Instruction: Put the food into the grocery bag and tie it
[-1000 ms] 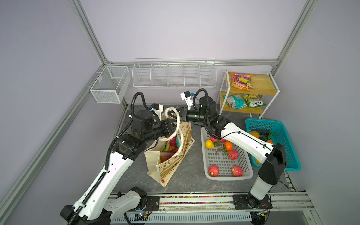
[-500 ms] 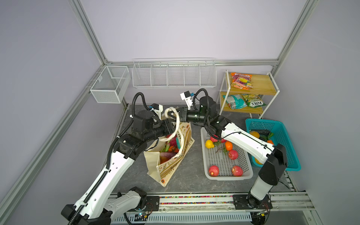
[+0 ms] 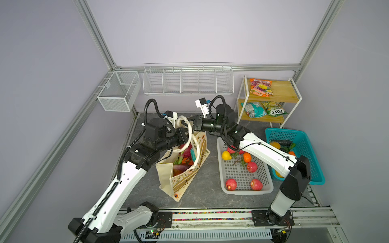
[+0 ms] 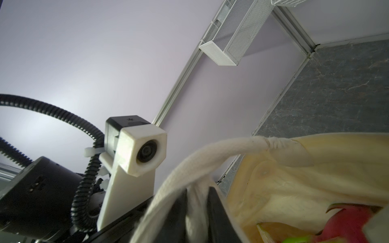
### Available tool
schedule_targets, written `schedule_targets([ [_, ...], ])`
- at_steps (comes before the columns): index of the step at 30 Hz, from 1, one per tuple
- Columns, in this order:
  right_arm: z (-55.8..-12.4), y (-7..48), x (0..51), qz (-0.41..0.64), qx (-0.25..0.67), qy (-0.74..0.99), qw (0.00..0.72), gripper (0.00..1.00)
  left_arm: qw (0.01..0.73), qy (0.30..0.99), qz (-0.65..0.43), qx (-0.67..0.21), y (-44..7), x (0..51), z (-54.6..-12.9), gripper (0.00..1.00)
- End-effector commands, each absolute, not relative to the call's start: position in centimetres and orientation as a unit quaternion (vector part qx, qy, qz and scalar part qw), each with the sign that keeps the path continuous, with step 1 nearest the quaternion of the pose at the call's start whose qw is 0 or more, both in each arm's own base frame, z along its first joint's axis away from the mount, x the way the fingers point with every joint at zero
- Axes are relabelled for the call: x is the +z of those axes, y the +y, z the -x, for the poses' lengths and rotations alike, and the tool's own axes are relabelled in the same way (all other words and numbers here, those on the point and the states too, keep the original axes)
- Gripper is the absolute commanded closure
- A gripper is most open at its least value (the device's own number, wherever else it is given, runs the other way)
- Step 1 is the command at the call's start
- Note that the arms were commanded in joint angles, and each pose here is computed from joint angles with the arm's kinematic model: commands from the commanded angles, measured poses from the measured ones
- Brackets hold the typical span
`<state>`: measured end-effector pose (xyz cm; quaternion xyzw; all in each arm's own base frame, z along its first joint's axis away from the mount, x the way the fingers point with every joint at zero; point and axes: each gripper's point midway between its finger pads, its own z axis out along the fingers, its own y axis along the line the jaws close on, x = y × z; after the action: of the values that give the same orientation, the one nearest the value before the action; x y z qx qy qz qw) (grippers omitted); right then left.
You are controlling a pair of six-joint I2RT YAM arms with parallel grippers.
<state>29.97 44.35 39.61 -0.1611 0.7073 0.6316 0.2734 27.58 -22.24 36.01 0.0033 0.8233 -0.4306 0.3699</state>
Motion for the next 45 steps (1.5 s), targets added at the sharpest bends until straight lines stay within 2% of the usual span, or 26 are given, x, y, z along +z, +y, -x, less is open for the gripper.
schedule_targets([
  [1,-27.8,43.1,44.6,0.193,0.651,0.664,0.313,0.73,0.402,0.807,-0.007,-0.432,-21.6,38.3,-27.7,0.98],
  [3,-27.9,42.7,44.3,0.193,0.642,0.67,0.319,0.68,0.407,0.808,-0.008,-0.426,-21.1,38.5,-27.2,1.0],
  [7,-28.3,41.9,43.7,0.189,0.627,0.681,0.329,0.63,0.417,0.806,-0.009,-0.419,-20.0,39.5,-26.2,1.0],
  [17,-28.5,38.8,42.4,0.187,0.578,0.707,0.362,0.56,0.406,0.832,-0.019,-0.377,-18.5,39.7,-24.8,1.0],
  [20,-28.2,38.0,41.1,0.191,0.559,0.72,0.365,0.58,0.407,0.83,-0.023,-0.38,-18.6,40.2,-24.6,1.0],
  [25,-27.3,37.0,37.5,0.209,0.526,0.744,0.355,0.69,0.402,0.837,-0.029,-0.37,-18.3,40.9,-24.2,1.0],
  [30,-26.1,37.2,33.8,0.235,0.525,0.748,0.331,0.75,0.387,0.849,-0.035,-0.358,-18.2,40.8,-23.9,1.0],
  [38,-23.2,39.4,33.5,0.305,0.563,0.696,0.326,0.75,0.372,0.859,-0.047,-0.348,-18.6,41.4,-24.2,1.0],
  [45,-22.2,41.0,33.8,0.333,0.592,0.651,0.34,0.7,0.366,0.853,-0.064,-0.367,-20.2,42.5,-25.4,1.0],
])
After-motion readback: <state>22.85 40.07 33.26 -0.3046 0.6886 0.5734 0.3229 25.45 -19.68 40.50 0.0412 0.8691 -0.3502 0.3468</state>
